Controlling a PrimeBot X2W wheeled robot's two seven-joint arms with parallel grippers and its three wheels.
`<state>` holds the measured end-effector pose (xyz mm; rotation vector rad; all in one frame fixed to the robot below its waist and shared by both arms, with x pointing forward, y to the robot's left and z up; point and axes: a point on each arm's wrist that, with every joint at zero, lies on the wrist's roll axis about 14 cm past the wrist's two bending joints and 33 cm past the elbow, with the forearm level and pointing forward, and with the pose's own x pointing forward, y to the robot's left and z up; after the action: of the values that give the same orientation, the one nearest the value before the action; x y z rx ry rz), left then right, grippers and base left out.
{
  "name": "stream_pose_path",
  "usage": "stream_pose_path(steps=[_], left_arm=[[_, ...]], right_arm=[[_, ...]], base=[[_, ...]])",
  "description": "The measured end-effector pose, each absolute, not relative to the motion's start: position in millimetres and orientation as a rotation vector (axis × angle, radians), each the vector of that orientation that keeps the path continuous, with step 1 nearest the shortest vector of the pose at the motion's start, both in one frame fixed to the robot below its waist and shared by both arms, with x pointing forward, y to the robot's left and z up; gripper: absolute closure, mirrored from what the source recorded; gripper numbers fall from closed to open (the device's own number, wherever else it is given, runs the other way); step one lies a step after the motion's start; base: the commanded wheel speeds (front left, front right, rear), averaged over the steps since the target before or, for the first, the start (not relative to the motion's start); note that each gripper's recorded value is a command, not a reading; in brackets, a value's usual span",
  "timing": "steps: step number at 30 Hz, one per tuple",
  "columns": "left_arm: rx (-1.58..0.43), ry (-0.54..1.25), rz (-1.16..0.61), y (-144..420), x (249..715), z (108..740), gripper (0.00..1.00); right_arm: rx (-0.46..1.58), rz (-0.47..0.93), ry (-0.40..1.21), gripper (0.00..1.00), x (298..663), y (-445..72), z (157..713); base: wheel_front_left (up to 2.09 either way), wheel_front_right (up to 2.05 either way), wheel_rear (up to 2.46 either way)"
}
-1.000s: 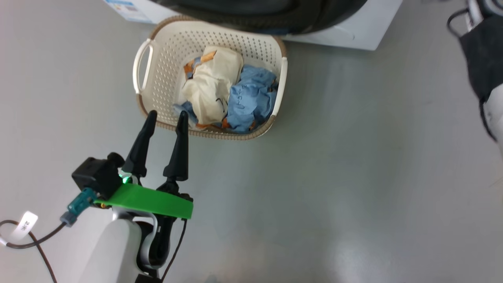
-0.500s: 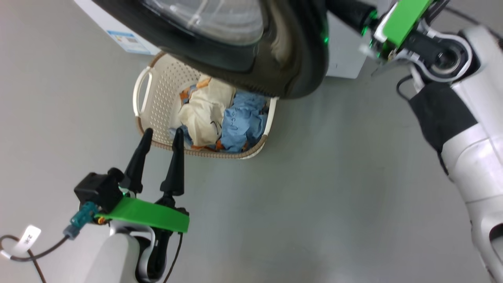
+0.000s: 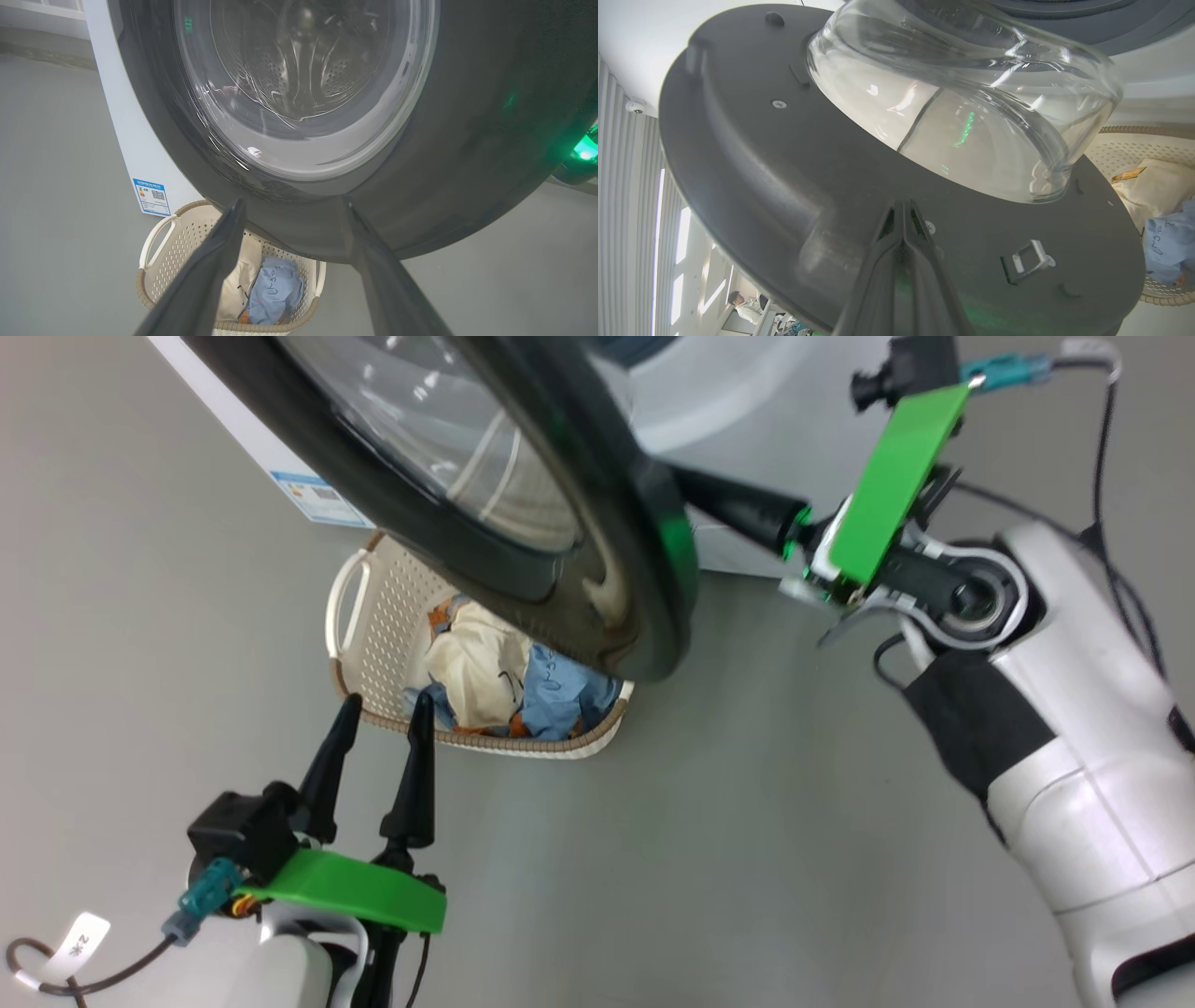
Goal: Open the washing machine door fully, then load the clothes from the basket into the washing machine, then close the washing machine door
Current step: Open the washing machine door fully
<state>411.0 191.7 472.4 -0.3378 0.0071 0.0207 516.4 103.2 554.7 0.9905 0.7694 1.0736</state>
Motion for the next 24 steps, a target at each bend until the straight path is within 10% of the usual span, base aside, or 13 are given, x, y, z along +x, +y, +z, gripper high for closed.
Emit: stream_pose_path(steps=[24], left_arm=[[-0.306,-0.036,0.044,201,382,491,0.00]], right_arm=[[0.985,1.234,0.867,1.00,433,142,568]], base=[[0.00,0.00,0.00]])
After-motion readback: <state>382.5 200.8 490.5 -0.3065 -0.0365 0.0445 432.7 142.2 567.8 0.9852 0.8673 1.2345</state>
